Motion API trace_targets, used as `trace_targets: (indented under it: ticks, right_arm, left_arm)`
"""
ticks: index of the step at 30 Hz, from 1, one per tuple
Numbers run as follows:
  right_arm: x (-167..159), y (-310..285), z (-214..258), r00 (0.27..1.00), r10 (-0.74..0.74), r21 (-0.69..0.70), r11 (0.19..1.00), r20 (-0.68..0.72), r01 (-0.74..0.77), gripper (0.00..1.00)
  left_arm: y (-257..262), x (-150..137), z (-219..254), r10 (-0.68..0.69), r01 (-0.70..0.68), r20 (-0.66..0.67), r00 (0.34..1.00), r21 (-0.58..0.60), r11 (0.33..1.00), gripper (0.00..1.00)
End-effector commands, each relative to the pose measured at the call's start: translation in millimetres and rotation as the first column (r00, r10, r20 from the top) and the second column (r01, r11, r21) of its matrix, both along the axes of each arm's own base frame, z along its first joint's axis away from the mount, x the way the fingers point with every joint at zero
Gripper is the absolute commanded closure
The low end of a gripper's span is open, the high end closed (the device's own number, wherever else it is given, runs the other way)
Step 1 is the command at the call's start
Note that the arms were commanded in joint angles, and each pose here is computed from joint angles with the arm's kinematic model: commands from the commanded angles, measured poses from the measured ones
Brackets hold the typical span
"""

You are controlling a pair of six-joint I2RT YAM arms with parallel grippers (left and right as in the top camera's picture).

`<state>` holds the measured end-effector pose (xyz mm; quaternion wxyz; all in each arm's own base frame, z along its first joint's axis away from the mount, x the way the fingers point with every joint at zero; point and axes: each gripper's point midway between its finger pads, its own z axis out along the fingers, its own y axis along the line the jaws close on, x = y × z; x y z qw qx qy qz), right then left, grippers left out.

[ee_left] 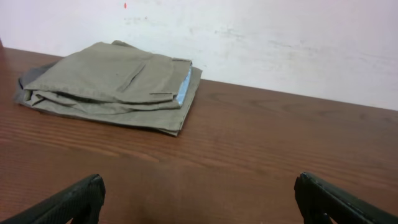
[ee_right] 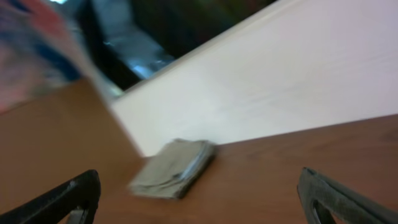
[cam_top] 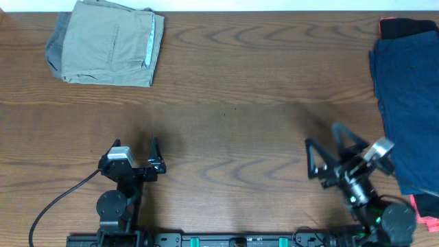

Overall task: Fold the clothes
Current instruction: 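Reach the right gripper to the dark blue pants pile and grasp them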

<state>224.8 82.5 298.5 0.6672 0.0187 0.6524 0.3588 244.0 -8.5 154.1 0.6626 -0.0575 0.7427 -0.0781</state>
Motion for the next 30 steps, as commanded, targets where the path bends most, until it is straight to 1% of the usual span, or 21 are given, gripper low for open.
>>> trace_targets:
  ticks: [1, 3, 5, 7, 11, 14, 16, 18, 21, 24, 27, 30]
  right_arm:
    - [27.7, -29.0, 27.9, 0.977, -0.213, -0.204, 0.955, 0.029, 0.214, 0.01]
    - [50.4, -45.9, 31.6, 0.946, -0.321, -0.289, 0.910, -0.040, 0.297, 0.01]
    - [76.2, -65.4, 33.6, 0.891, -0.439, -0.381, 0.848, -0.115, 0.369, 0.01]
    - [100.6, -79.8, 33.7, 0.835, -0.523, -0.480, 0.784, -0.169, 0.394, 0.01]
    - [156.0, -107.8, 21.1, 0.706, -0.659, -0.685, 0.640, -0.257, 0.348, 0.01]
    - [192.5, -128.8, -2.8, 0.597, -0.726, -0.794, 0.562, -0.341, 0.231, 0.01]
    - [208.6, -141.2, -16.2, 0.535, -0.755, -0.840, 0.523, -0.378, 0.145, 0.01]
    - [225.1, -154.4, -24.6, 0.488, -0.786, -0.871, 0.482, -0.380, 0.099, 0.01]
    - [252.5, -168.8, -38.9, 0.487, -0.794, -0.898, 0.438, -0.364, 0.043, 0.01]
    - [270.7, -183.3, -62.4, 0.480, -0.799, -0.921, 0.388, -0.362, -0.048, 0.01]
    - [280.3, -208.5, -88.6, 0.409, -0.847, -0.939, 0.329, -0.339, -0.098, 0.01]
    - [287.4, -229.8, -121.5, 0.366, -0.863, -0.937, 0.310, -0.348, -0.161, 0.01]
  left_arm:
    - [-2.6, 0.0, -15.7, -0.015, 0.016, -0.037, 0.999, 0.013, 1.000, 0.02]
    - [-2.6, 0.0, -15.7, -0.015, 0.016, -0.037, 0.999, 0.013, 1.000, 0.02]
    - [-2.5, 0.0, -15.7, -0.015, 0.015, -0.037, 0.999, 0.013, 1.000, 0.02]
    - [-2.5, 0.0, -15.7, -0.015, 0.015, -0.037, 0.999, 0.013, 1.000, 0.02]
    - [-2.5, 0.0, -15.7, -0.015, 0.015, -0.037, 0.999, 0.013, 1.000, 0.02]
    - [-2.5, 0.0, -15.7, -0.015, 0.015, -0.037, 0.999, 0.013, 1.000, 0.02]
    - [-2.5, 0.0, -15.7, -0.015, 0.015, -0.037, 0.999, 0.013, 1.000, 0.02]
    - [-2.5, 0.0, -15.7, -0.015, 0.015, -0.037, 0.999, 0.013, 1.000, 0.02]
    - [-2.5, 0.0, -15.7, -0.015, 0.015, -0.037, 0.999, 0.013, 1.000, 0.02]
    - [-2.6, 0.0, -15.7, -0.015, 0.016, -0.037, 0.999, 0.013, 1.000, 0.02]
    - [-2.5, 0.0, -15.7, -0.015, 0.015, -0.037, 0.999, 0.013, 1.000, 0.02]
    - [-2.6, 0.0, -15.7, -0.015, 0.016, -0.037, 0.999, 0.013, 1.000, 0.02]
